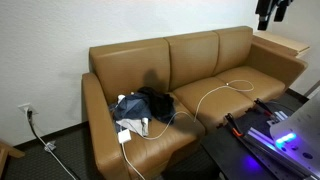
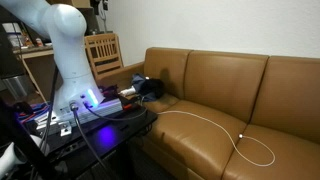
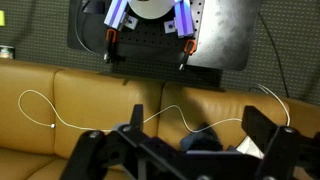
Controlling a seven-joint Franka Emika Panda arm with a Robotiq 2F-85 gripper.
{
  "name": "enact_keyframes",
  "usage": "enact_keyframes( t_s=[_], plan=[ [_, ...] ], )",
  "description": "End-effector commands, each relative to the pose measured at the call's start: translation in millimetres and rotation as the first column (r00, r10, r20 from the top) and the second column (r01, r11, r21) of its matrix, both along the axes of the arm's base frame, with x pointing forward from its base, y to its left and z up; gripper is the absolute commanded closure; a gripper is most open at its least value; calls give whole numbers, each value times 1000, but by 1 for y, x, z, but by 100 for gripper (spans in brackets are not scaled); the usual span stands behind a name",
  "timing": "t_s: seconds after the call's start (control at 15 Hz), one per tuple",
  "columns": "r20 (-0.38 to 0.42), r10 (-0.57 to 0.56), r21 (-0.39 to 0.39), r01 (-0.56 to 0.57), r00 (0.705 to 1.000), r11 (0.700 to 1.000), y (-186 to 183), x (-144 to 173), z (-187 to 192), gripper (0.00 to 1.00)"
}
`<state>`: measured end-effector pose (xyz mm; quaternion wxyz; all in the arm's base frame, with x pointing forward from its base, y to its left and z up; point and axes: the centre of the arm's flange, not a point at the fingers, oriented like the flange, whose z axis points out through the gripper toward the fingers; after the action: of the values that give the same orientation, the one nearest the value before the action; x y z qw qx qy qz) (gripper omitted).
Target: Move the black clothing and the jean trousers to the right
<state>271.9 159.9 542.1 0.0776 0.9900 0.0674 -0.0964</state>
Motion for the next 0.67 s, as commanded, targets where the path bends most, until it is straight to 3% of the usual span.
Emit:
enact_keyframes(
  t_s=[0.0,0.07,0.2,0.47,0.6],
  plan=[
    [0,0,0,0,1000,1000,0,0,0,0],
    [0,0,0,0,1000,1000,0,0,0,0],
    [-48,-72,14,73,996,997,-13,31,-19,0],
    [-96,-163,76,171,982,982,-33,92,-88,0],
    [-70,-196,116,203,978,972,-39,122,-130,0]
  ],
)
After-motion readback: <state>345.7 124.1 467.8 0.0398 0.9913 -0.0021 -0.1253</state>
